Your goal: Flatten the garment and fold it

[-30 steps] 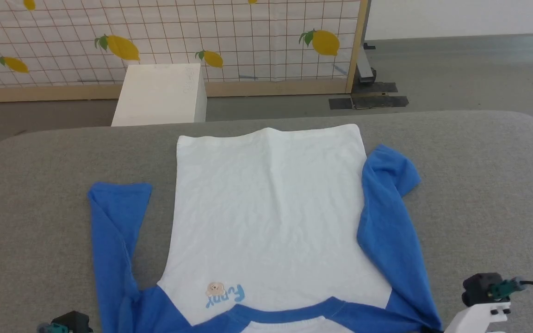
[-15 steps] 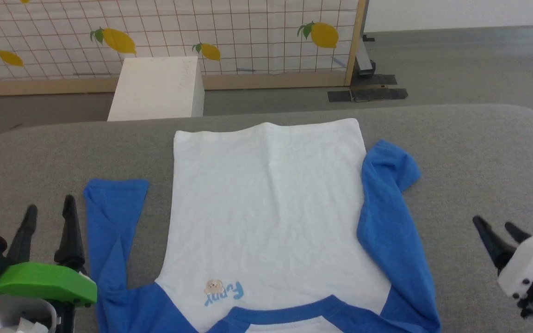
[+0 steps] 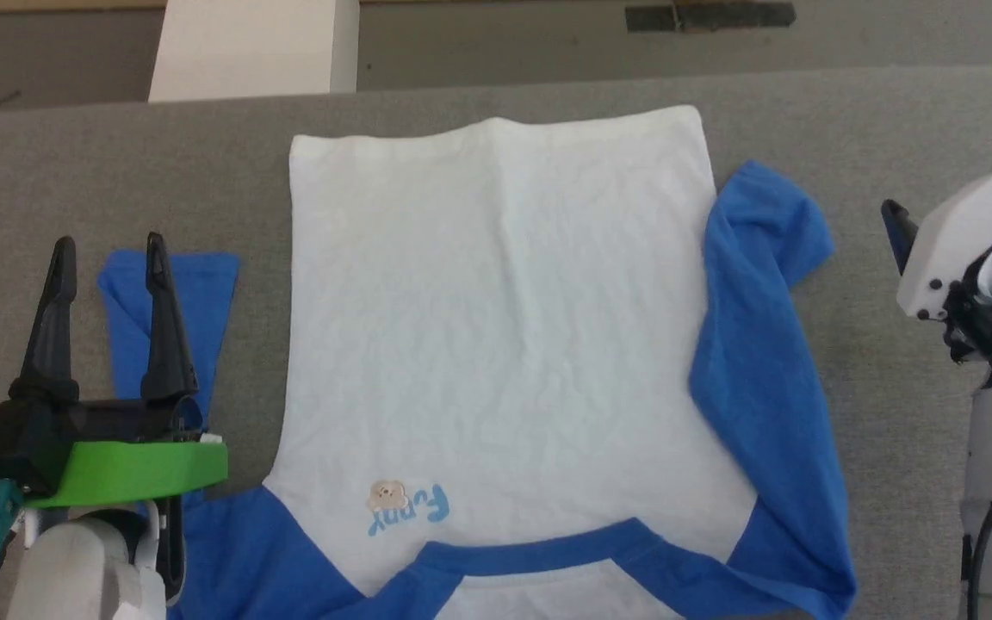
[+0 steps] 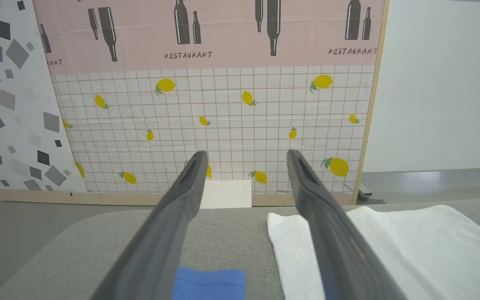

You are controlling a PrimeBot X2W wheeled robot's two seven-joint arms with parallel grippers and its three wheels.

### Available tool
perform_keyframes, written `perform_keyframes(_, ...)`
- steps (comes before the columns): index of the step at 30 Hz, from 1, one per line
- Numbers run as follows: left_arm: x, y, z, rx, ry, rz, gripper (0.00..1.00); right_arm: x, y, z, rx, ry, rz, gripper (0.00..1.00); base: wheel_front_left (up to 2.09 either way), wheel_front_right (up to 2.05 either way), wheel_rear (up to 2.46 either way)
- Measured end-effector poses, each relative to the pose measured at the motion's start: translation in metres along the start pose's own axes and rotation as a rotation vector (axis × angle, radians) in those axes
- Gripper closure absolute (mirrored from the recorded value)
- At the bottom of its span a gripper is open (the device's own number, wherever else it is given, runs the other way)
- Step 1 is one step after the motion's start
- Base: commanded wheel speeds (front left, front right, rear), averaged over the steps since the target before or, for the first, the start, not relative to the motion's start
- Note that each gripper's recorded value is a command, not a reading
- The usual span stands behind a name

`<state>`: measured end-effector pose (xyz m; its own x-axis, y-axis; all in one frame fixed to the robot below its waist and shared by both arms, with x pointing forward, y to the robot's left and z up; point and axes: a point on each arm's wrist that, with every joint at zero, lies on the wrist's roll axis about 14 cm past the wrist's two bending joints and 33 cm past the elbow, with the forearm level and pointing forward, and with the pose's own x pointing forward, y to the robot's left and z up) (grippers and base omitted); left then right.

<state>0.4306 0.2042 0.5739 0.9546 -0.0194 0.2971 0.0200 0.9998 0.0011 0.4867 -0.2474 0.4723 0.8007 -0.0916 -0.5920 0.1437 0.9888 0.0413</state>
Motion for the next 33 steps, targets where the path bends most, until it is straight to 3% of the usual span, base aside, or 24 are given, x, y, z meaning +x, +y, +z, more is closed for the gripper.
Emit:
perform_keyframes(10, -0.001, 0.017, -0.055, -0.003, 0.126, 0.061, 0.0, 0.072, 0.032, -0.069, -0.096, 0.251, 0.023, 0.0, 0.0, 0.0, 0.0)
perform_keyframes(11, -0.003, 0.019, -0.057, 0.0, 0.133, 0.066, 0.0, 0.076, 0.035, -0.071, -0.095, 0.254, 0.03, 0.04, 0.0, 0.0, 0.0)
perform_keyframes(12, -0.004, 0.021, -0.059, 0.001, 0.139, 0.071, 0.0, 0.079, 0.038, -0.071, -0.096, 0.251, 0.035, 0.7, 0.0, 0.0, 0.0)
perform_keyframes(13, -0.005, 0.023, -0.061, 0.002, 0.146, 0.076, 0.0, 0.082, 0.042, -0.068, -0.094, 0.24, 0.045, 1.0, 0.0, 0.0, 0.0)
perform_keyframes(19, -0.01, 0.029, -0.056, 0.003, 0.138, 0.097, 0.0, 0.078, 0.03, -0.05, -0.012, 0.15, 0.056, 1.0, 0.0, 0.0, 0.0)
perform_keyframes(28, -0.021, 0.03, -0.021, -0.018, 0.061, 0.123, 0.0, -0.004, -0.115, -0.028, 0.155, -0.006, -0.224, 1.0, 0.0, 0.0, 0.0)
perform_keyframes(33, -0.029, 0.027, -0.006, -0.029, 0.034, 0.125, 0.0, -0.051, -0.151, -0.033, 0.227, -0.054, -0.303, 1.0, 0.0, 0.0, 0.0)
